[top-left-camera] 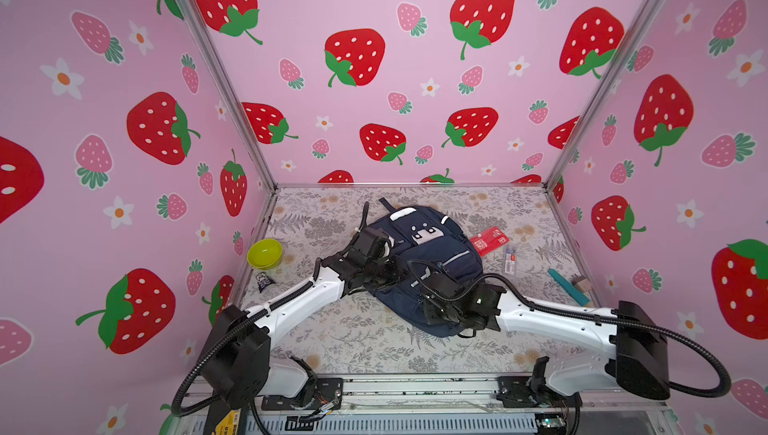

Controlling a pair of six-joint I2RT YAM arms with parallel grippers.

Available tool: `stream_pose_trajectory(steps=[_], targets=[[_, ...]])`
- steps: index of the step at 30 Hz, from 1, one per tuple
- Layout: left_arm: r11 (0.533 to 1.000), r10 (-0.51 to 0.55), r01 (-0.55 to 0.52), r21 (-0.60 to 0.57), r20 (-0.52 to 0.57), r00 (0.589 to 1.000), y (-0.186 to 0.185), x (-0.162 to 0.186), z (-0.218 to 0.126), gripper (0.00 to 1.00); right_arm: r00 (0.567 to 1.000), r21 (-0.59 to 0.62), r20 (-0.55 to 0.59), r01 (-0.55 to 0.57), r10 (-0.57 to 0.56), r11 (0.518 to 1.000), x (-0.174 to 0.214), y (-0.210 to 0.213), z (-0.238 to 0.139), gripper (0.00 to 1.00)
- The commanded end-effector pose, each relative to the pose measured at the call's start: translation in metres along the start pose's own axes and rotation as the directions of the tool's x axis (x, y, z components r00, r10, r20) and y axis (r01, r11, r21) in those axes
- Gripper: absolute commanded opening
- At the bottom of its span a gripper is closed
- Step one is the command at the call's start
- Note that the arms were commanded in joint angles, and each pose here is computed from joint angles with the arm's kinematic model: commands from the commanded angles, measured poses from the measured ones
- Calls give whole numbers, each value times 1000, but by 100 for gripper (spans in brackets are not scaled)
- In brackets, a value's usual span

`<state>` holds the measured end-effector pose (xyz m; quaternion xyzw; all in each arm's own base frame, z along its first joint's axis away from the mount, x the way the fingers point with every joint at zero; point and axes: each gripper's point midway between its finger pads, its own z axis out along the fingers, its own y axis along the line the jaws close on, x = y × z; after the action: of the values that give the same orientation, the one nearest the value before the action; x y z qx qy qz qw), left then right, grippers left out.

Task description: Pack the student bag

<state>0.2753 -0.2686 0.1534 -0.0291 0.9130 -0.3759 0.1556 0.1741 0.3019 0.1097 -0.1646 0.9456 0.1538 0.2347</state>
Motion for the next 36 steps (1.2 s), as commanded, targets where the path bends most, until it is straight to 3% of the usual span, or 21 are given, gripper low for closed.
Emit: stream_pose_trajectory(steps=[1, 4, 8, 12, 19, 25, 32, 36], targets=[[993, 8, -13, 118, 43, 999, -32, -17, -10, 0, 996, 15, 87, 14, -16, 1000, -42, 3, 7, 31], [982, -30, 18, 189, 58, 998, -43, -25, -9, 0, 996, 81, 88, 28, -36, 996, -49, 1, 3, 36], [964, -79, 56, 261, 76, 994, -56, -34, -8, 0, 983, 135, 183, -2, -23, 991, -48, 10, -34, 48], [952, -104, 72, 298, 93, 990, -64, -39, -11, 0, 982, 108, 188, -32, 11, 994, -31, 24, -51, 48], [949, -100, 75, 306, 67, 993, -66, -36, -9, 0, 990, 47, 128, -72, 66, 996, -17, 34, -14, 47], [947, -86, 68, 314, 44, 995, -67, -31, -9, 0, 976, 5, 154, -158, 156, 987, -39, 24, 1, 44], [949, -43, 40, 312, 5, 999, -71, -20, -3, 0, 976, 94, 136, -181, 167, 979, -47, 8, 21, 44], [948, -31, 30, 315, -2, 1000, -71, -17, -4, 0, 979, 176, 115, -188, 169, 966, -41, -5, 26, 38]])
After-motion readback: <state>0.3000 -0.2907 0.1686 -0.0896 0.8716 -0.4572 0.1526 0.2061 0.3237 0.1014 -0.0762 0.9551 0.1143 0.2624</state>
